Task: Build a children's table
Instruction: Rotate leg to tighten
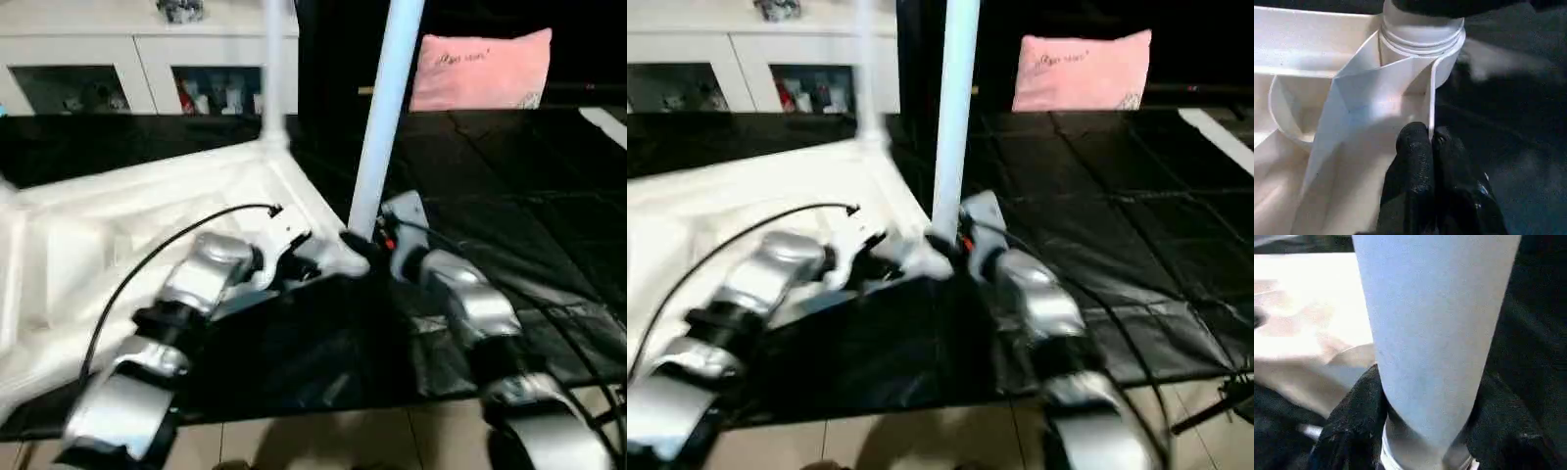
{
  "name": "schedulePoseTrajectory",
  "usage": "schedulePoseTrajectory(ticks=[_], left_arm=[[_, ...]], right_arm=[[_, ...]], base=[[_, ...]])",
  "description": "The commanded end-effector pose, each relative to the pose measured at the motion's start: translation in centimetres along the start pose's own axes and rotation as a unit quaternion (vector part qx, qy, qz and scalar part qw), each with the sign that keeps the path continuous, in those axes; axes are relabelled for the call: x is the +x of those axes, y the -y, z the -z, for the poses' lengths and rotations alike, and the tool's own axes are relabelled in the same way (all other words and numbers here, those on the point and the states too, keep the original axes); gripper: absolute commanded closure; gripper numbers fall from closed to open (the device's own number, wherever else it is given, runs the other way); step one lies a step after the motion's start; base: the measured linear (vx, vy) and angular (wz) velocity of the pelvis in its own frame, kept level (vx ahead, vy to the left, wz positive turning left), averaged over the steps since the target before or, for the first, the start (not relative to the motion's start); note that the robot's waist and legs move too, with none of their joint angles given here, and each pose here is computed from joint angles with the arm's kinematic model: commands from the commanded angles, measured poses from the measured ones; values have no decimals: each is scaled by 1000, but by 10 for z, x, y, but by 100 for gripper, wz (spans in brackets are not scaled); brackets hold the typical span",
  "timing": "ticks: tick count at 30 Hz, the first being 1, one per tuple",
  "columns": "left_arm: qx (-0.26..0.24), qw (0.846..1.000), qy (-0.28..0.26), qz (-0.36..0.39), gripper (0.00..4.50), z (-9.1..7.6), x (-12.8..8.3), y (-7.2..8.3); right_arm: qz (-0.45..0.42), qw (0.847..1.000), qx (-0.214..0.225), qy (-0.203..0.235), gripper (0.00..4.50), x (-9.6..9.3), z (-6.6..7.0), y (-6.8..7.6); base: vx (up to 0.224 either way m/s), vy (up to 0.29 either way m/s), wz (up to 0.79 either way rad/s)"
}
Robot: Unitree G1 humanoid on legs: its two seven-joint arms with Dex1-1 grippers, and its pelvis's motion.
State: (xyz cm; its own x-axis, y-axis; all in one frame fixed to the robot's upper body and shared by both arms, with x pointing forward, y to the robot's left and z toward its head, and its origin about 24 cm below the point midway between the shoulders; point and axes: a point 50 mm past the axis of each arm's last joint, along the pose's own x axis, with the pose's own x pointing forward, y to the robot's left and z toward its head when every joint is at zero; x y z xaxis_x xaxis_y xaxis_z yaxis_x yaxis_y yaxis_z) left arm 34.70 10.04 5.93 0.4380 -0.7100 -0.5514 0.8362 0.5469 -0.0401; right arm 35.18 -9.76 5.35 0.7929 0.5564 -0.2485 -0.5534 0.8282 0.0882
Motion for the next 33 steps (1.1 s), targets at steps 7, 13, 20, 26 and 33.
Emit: schedulePoseTrajectory(ticks=[7, 13, 20, 26, 33], left_arm=[[12, 998, 64, -19, 450, -43, 14, 9], [44, 998, 47, 12, 450, -29, 6, 9], [82, 995, 30, 58, 450, -15, -8, 5], [149, 977, -14, 154, 450, 2, -27, 5], [183, 955, -29, 234, 450, 5, -35, 13]], right_arm=[[-40, 998, -17, -34, 186, 24, 10, -45], [-60, 998, -18, -13, 139, 3, 16, -24], [-156, 985, -79, -10, 89, -32, 16, -3], [-240, 963, -118, -22, 42, -55, 3, 17], [-319, 933, -148, -73, 3, -66, -1, 24]], base=[[0, 0, 0], [0, 0, 0], [0, 0, 0], [0, 0, 0], [0, 0, 0]])
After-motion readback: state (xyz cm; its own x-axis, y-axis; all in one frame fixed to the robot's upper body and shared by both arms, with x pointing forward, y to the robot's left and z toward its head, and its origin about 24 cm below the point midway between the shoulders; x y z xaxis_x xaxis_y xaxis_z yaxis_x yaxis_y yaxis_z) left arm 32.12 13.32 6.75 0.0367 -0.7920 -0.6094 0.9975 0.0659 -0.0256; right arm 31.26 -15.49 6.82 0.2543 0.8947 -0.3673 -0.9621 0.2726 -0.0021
